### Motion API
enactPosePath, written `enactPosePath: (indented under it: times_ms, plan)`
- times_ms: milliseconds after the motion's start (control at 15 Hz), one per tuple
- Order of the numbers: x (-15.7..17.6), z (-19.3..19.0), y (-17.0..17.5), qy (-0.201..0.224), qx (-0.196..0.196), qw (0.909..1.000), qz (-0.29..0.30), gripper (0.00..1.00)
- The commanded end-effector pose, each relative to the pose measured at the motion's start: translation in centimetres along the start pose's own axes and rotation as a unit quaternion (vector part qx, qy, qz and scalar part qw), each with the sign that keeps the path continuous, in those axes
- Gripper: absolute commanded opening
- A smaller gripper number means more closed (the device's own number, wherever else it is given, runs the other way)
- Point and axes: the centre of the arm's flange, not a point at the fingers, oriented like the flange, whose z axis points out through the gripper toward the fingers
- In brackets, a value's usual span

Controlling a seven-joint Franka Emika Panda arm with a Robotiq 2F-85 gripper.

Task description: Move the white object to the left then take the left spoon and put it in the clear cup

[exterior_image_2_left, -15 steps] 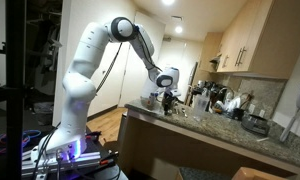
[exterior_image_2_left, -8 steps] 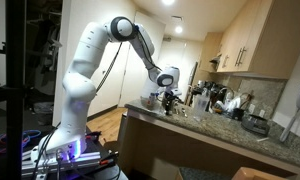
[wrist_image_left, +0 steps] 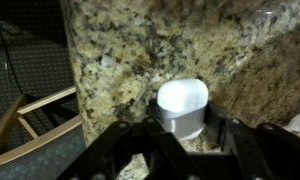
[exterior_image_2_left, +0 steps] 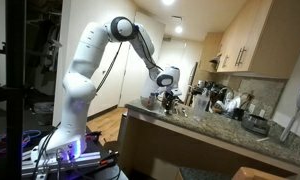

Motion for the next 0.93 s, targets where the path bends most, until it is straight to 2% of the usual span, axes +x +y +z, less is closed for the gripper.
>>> enactPosePath:
  times_ms: [0, 133, 267, 333, 533, 600, 733, 867]
  plan:
    - [0.2, 0.8, 0.3, -0.018, 0.095, 0.9954, -0.001, 0.19]
    - [0.1, 0.8, 0.0, -0.026, 0.138, 0.9901, -0.008, 0.19]
    - [0.0, 0.6, -0.1, -0.031, 0.142, 0.9891, -0.028, 0.19]
    - [-3.3, -5.9, 2.9, -0.025, 0.129, 0.9907, -0.034, 0.19]
    - [-4.0, -9.1, 4.1, -0.003, 0.112, 0.9921, -0.056, 0.19]
    - [-4.7, -11.1, 4.1, 0.021, 0.118, 0.9900, -0.074, 0.19]
    - [-6.7, -14.8, 4.0, 0.046, 0.141, 0.9822, -0.115, 0.19]
    - [-9.6, -18.6, 3.7, 0.054, 0.188, 0.9671, -0.163, 0.19]
